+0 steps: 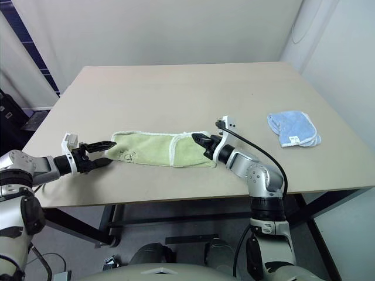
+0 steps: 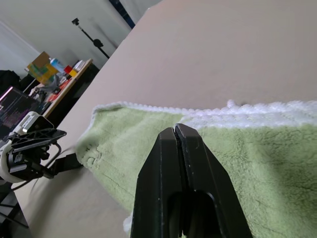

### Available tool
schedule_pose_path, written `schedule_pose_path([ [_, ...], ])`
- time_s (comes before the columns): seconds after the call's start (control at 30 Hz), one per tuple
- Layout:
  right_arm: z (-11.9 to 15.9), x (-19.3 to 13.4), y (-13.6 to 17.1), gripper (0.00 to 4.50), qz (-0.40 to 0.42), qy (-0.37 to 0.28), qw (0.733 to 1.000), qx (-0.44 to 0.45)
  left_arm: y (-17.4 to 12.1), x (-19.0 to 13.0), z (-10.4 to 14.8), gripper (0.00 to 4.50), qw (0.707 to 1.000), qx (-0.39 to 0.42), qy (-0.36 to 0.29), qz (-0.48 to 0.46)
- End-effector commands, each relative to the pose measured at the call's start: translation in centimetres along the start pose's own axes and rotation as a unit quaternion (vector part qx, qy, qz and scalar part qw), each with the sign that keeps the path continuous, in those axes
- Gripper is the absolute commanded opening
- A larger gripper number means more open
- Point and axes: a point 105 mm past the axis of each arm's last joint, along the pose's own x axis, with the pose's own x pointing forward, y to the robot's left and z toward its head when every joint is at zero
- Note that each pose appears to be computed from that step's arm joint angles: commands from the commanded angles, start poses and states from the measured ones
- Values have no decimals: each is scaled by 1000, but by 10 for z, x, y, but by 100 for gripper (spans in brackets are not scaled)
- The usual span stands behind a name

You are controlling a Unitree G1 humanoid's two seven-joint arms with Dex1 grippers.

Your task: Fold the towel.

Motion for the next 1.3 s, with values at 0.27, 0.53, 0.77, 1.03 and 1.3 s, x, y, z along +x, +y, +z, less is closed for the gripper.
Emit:
schedule_pose_path([
  [0.27, 12, 0, 2, 0, -8, -19, 1000, -20, -13, 10, 2, 447, 999, 1, -1, -33],
  [0.53, 11, 0, -5, 0, -28, -21, 999, -15, -16, 15, 5, 282, 999, 2, -17, -43],
  [0.77, 13, -2, -10, 0, -40, -26, 999, -3, -17, 17, 5, 30, 999, 0, -22, -48],
  [1.03, 18, -13, -3, 0, -16, -41, 999, -23, -39, 22, 9, 3, 993, 82, -9, -80],
  [1.3, 28, -38, 16, 0, 25, -78, 995, -48, -118, 53, -2, 3, 960, 211, 54, -173],
])
